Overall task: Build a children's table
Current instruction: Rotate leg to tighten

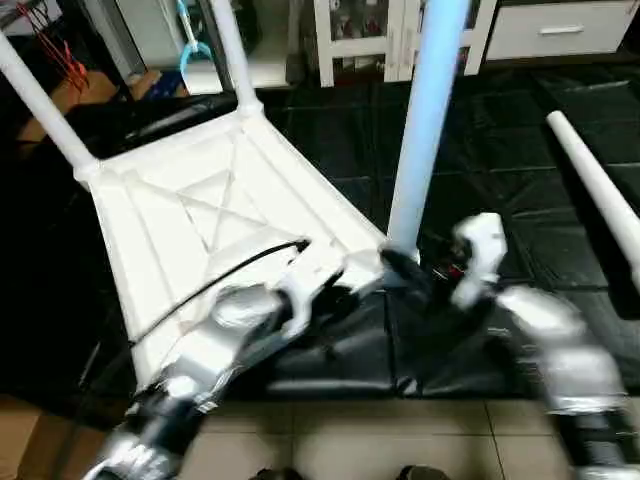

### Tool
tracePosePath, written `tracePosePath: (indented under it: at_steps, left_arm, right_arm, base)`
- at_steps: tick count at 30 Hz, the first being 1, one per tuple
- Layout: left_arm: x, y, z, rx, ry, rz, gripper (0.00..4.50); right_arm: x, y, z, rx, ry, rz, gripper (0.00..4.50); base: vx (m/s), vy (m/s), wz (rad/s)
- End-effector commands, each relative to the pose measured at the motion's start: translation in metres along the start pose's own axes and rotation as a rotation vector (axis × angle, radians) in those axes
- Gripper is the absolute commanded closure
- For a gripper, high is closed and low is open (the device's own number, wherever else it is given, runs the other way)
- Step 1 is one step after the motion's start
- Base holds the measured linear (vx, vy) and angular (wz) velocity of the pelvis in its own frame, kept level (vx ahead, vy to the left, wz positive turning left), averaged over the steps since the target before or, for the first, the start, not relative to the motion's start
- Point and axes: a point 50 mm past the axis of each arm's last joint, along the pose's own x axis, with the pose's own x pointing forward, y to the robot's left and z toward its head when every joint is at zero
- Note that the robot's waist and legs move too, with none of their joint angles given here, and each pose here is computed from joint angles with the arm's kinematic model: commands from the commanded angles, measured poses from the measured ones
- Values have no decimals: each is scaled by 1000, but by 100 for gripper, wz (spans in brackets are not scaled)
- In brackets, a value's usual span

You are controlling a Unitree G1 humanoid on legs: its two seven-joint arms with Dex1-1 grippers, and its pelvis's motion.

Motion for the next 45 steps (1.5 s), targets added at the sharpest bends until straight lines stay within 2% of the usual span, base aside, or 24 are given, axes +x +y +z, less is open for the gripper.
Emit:
tracePosePath:
  at_steps: [1, 9, 16, 17, 21, 22, 24, 26, 31, 36, 42, 43, 44, 45]
  left_arm:
    - [1, -13, -27, -72, 103, -93, 450]
    - [-14, -15, -30, -68, 117, -136, 450]
    - [-17, -17, -29, -68, 117, -161, 450]
    - [-16, -18, -28, -68, 117, -162, 450]
    - [-15, -18, -27, -67, 114, -163, 450]
    - [-16, -18, -27, -67, 114, -163, 450]
    - [-16, -18, -27, -67, 114, -163, 450]
    - [-16, -18, -27, -67, 115, -166, 450]
    - [-16, -19, -27, -68, 117, -168, 450]
    - [-16, -20, -27, -69, 120, -173, 450]
    - [-6, -13, -25, -74, 119, -96, 450]
    - [-1, -8, -22, -76, 110, -42, 450]
    - [-1, -8, -22, -76, 110, -42, 450]
    - [7, -2, -17, -81, 98, 28, 450]
  right_arm:
    - [4, 14, 1, -14, 6, 148, 131]
    - [-6, 8, 3, -47, 21, 187, 131]
    - [2, 6, -6, -87, 45, 195, 131]
    - [3, 7, -6, -87, 45, 194, 156]
    - [3, 6, -8, -88, 51, 210, 176]
    - [3, 6, -8, -90, 56, 216, 196]
    - [2, 6, -9, -98, 67, 221, 203]
    - [1, 5, -12, -112, 84, 233, 231]
    - [0, 5, -13, -105, 80, 230, 252]
    - [0, 4, -14, -93, 68, 213, 255]
    - [15, -10, -23, -76, 78, -56, 255]
    - [20, -13, -28, -39, 86, -170, 255]
    - [20, -13, -28, -39, 86, -170, 256]
    - [27, -15, -34, 22, 89, -309, 256]
  base:
    - [59, -9, 1]
    - [0, 0, 0]
    - [0, 0, 0]
    - [0, 0, 0]
    - [0, 0, 0]
    - [0, 0, 0]
    - [0, 0, 0]
    - [0, 0, 0]
    - [0, 0, 0]
    - [0, 0, 0]
    - [0, 0, 0]
    - [0, 0, 0]
    - [0, 0, 0]
    - [-69, 8, -5]
